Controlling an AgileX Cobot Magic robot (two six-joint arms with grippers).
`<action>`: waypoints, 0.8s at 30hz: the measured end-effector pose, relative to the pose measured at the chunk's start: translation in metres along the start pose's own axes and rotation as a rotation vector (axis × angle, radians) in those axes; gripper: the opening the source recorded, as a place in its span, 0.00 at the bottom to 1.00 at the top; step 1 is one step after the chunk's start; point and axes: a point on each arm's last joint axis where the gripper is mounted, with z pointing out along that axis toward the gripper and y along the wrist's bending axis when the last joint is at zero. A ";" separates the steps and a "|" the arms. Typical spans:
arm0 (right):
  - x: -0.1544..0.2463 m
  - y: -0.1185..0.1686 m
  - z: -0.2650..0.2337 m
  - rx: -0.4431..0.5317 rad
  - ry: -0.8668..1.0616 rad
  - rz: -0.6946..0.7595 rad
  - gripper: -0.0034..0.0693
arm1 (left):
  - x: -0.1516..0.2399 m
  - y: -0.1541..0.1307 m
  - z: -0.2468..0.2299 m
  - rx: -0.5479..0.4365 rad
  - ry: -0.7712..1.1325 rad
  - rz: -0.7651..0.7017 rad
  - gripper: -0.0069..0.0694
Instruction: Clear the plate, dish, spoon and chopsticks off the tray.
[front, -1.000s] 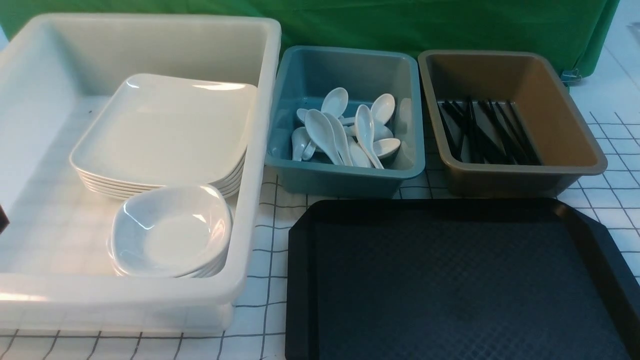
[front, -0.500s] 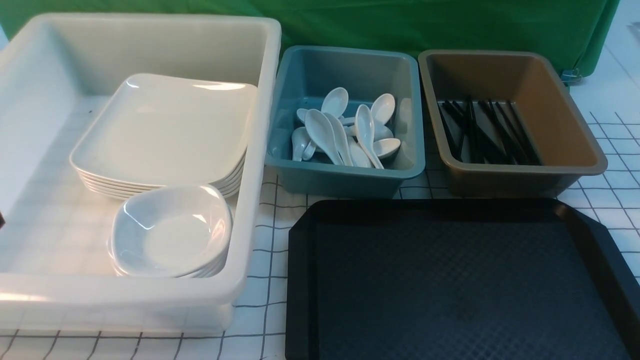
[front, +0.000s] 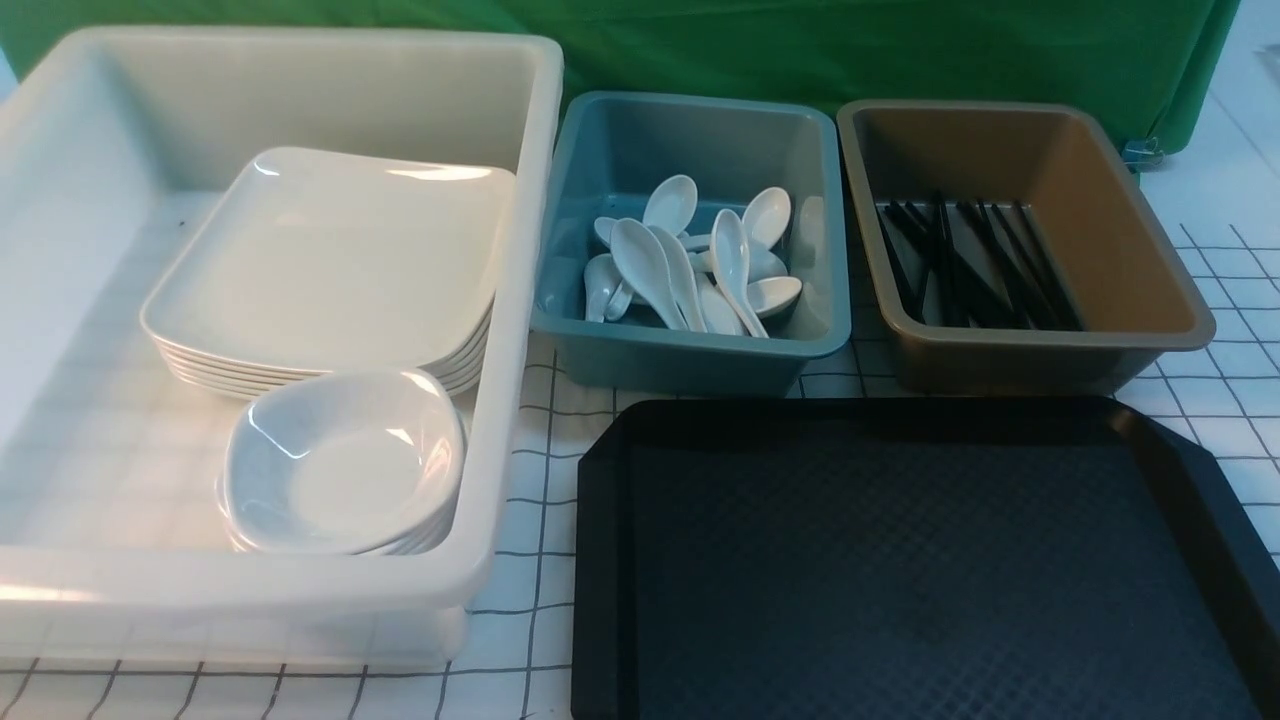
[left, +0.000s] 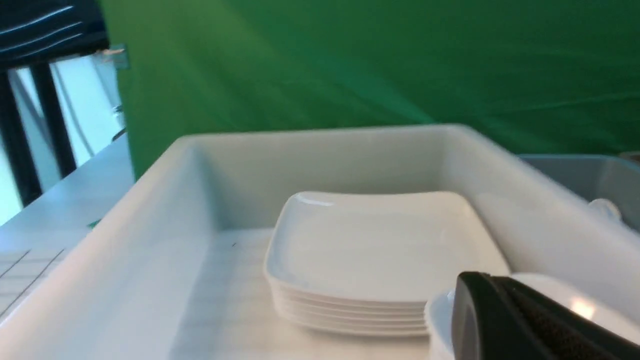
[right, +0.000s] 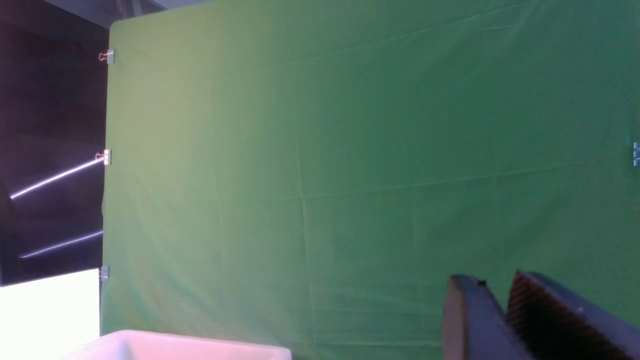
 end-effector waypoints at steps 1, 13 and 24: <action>0.000 0.000 0.000 0.000 0.000 0.000 0.24 | 0.007 0.000 0.000 -0.007 0.021 0.003 0.10; 0.000 0.000 0.000 0.000 0.000 0.000 0.28 | 0.028 -0.004 -0.002 0.065 0.173 0.042 0.10; 0.000 0.000 0.000 0.000 0.000 0.000 0.32 | 0.028 -0.005 -0.002 0.074 0.173 0.045 0.10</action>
